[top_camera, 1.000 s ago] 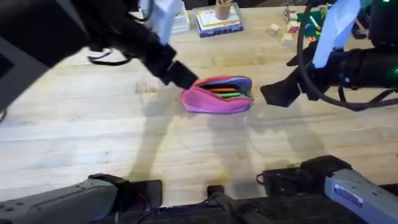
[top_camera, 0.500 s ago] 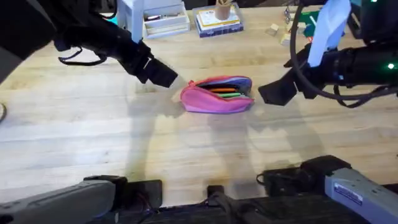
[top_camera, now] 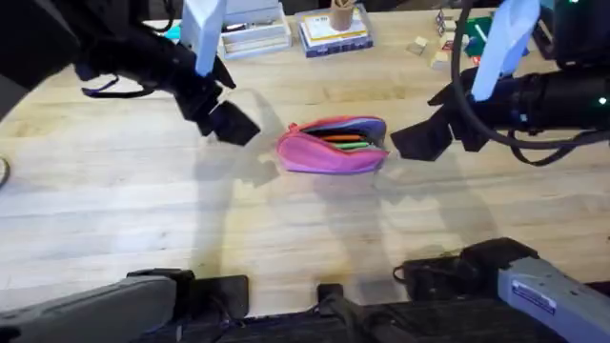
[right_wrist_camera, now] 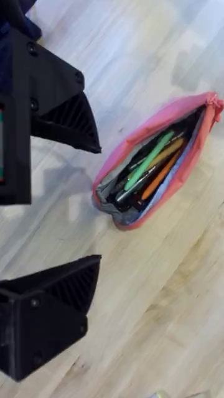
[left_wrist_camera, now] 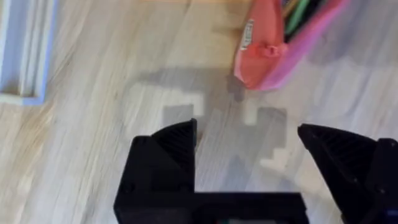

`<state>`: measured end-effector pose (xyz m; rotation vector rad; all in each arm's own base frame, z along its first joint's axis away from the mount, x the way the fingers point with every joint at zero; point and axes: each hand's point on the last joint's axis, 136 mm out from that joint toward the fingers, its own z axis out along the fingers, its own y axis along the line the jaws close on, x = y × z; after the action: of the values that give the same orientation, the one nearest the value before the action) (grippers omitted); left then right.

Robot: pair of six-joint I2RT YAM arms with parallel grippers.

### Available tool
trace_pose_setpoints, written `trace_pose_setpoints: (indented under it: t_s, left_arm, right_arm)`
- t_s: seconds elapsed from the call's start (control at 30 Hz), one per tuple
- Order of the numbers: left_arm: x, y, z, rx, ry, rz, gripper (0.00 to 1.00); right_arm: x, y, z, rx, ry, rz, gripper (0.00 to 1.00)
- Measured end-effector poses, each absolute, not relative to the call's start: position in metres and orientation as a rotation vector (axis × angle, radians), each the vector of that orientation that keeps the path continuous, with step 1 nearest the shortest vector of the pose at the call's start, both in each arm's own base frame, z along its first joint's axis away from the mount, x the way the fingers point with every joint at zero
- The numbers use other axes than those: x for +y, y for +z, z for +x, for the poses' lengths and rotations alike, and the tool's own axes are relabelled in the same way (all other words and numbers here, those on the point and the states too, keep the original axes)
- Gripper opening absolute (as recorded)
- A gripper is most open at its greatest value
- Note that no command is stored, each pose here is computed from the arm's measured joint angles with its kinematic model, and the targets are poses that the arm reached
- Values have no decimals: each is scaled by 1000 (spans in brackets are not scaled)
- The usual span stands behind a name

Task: Unzip the bag, pick up the pens from the table one at a time and place them inside, then zip the bag closed.

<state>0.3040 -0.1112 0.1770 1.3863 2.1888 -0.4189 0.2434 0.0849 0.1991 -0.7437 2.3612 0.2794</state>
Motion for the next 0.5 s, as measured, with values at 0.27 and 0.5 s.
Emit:
trace_pose_setpoints:
  t_s: [0.27,0.5]
  left_arm:
    - [-100,177,278,1992,-527,1610,993]
    - [-91,164,271,1918,-639,1677,993]
  right_arm:
    - [93,204,244,2338,349,-730,998]
    - [101,221,264,2288,430,-551,998]
